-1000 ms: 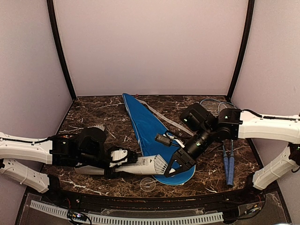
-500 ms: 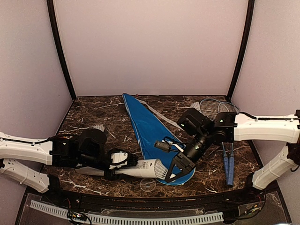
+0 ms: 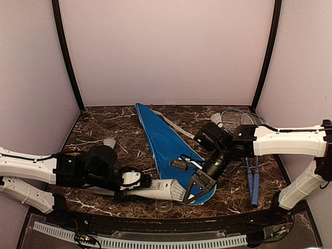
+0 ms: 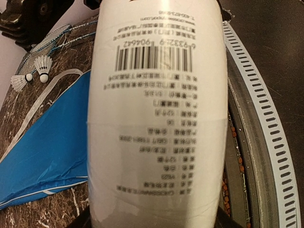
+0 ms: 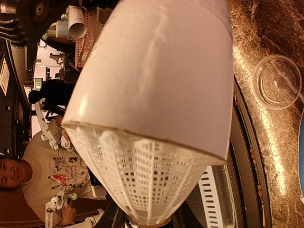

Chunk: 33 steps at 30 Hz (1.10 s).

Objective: Pack up the badminton gear
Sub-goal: Place the shuttlecock in the racket bag.

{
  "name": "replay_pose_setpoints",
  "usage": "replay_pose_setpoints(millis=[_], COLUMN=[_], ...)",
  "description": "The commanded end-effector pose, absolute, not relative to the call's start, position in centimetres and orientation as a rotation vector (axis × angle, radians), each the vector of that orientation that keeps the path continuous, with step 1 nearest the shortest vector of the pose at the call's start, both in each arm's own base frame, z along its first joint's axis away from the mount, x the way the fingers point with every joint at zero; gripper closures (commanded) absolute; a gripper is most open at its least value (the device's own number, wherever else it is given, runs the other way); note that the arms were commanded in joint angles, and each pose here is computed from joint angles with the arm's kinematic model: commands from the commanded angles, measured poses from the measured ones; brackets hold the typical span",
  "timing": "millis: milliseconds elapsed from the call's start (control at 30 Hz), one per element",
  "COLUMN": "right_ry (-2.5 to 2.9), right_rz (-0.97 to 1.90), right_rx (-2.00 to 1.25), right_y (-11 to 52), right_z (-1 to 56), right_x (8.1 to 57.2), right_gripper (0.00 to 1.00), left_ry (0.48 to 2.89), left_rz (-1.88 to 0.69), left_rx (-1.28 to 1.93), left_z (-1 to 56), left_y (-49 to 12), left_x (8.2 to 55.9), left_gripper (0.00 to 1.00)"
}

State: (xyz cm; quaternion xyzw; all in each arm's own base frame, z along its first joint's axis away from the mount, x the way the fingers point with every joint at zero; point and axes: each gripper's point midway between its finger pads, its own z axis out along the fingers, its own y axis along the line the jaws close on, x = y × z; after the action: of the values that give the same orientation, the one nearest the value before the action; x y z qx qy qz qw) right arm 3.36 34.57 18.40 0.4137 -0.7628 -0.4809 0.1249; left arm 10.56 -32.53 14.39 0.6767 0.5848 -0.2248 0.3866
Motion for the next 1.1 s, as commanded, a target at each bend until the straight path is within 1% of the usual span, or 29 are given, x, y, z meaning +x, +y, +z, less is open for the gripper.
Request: replay_pose_setpoints(millis=[0,567,633,1067], right_ry=[-2.186,-2.193,-2.187,-2.081], right_rz=[-1.375,-1.312,-1.335,-1.323], right_rx=[1.148,1.219,1.24,1.295], right_y=[33.6,34.0,34.4,35.0], right_z=[17.5,17.9,18.7,19.3], right_x=[2.8,3.6,3.8,2.0], right_gripper=[0.8,0.8,0.8,0.8], left_ry=[1.411,1.451,1.452,1.46], left_rz=[-0.567,-0.596,-0.598,-0.606], left_rx=[1.614,1.684,1.686,1.696], left_z=[17.3,15.8,15.8,15.5], left_y=[-32.7,-33.3,-33.3,-33.4], left_x=[11.3,10.7,10.7,10.6], left_gripper=[0.39,0.39,0.39,0.39])
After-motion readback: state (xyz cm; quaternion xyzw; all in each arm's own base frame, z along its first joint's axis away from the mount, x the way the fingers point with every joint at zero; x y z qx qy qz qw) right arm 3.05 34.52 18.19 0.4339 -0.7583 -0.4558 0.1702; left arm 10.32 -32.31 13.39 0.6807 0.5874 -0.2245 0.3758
